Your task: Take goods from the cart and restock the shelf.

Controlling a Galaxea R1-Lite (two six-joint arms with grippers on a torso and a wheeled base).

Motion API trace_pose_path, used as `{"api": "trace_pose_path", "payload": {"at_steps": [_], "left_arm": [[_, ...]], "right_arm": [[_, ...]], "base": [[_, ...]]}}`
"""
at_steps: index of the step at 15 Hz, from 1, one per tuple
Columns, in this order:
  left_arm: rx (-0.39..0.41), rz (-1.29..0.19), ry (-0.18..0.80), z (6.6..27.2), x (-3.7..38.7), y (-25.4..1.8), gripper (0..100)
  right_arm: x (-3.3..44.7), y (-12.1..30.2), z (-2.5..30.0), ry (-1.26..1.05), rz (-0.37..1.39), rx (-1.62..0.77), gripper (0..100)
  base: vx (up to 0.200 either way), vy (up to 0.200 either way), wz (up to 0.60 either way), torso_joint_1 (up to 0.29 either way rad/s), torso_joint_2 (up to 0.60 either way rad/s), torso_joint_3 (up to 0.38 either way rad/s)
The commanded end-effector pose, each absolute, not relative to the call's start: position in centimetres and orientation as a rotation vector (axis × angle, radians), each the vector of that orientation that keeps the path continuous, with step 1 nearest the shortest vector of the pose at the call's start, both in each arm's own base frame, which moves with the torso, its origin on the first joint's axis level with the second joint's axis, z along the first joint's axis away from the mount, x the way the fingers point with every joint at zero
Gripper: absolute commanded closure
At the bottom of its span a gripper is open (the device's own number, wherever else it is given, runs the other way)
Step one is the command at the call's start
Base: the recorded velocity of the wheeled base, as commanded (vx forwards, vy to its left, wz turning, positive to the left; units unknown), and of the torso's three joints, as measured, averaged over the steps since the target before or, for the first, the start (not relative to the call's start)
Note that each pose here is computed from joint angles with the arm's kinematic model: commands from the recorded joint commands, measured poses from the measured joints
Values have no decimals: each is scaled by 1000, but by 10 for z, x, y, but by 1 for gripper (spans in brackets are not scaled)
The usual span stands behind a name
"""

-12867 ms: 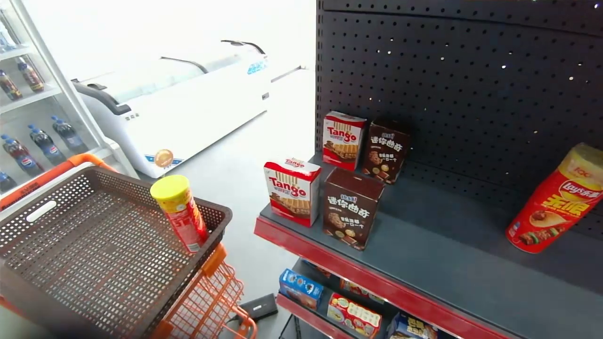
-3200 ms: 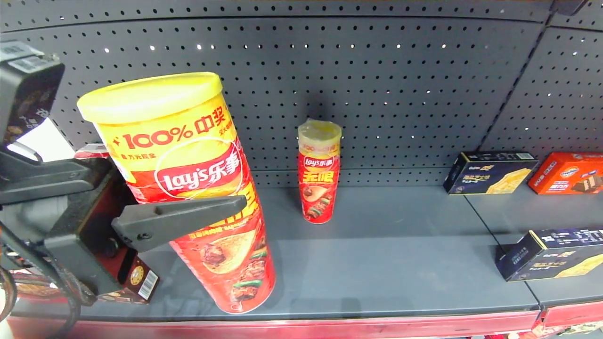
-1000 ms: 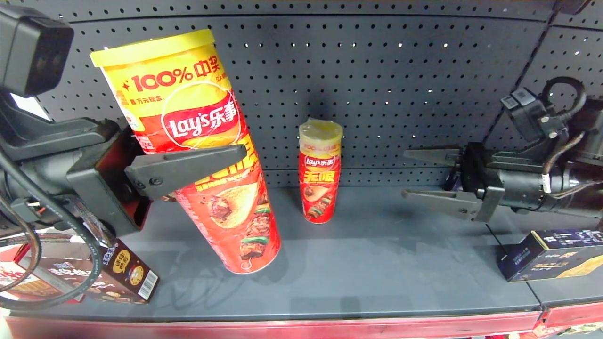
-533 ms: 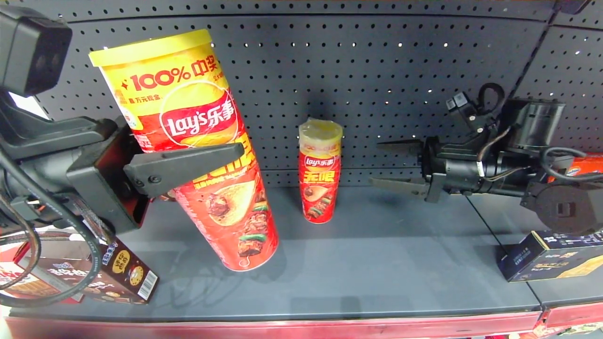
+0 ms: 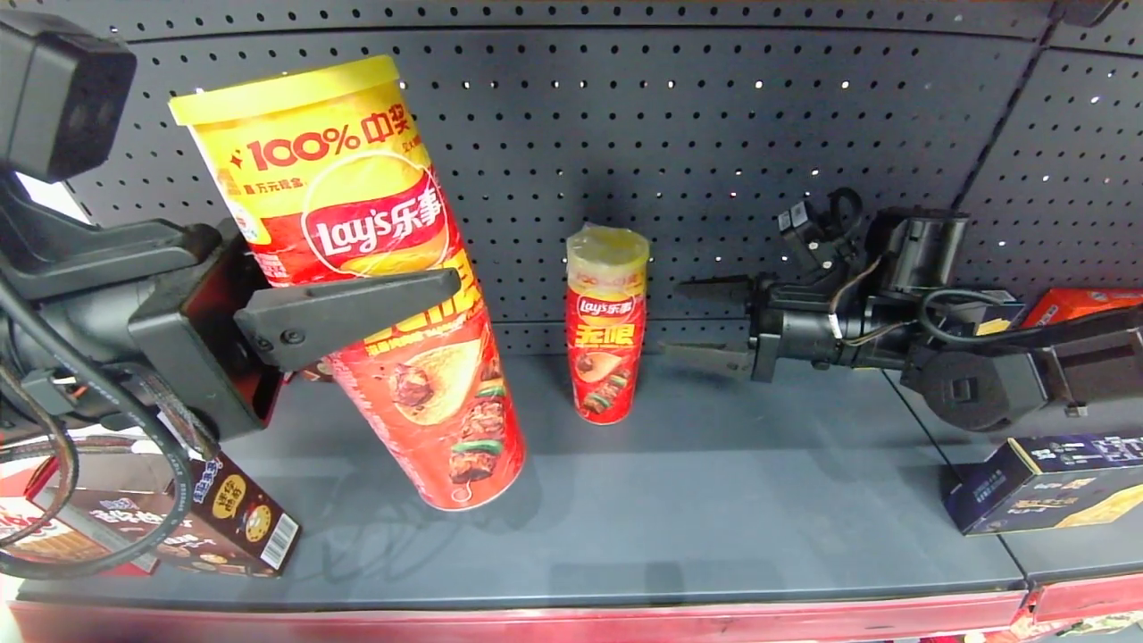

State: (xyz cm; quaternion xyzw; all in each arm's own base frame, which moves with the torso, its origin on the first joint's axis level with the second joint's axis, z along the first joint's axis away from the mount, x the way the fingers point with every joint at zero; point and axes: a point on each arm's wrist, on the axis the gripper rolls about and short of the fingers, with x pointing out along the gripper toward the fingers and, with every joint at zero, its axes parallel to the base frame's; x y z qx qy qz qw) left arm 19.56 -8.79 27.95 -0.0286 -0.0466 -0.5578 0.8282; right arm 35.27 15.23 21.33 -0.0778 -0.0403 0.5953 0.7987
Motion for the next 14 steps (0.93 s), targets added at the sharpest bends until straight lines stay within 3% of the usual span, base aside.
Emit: {"api": "trace_pose_path", "payload": {"at_steps": [1, 14], "left_arm": [[-60, -1168, -97, 279, 198, -85, 100], [-82, -1150, -99, 277, 198, -81, 100]], "right_arm": [[363, 161, 201, -66, 1291, -161, 0], [400, 211, 158, -67, 1365, -153, 0]], "base": [[0, 0, 0, 0, 0, 0], [0, 0, 0, 0, 0, 0]]}}
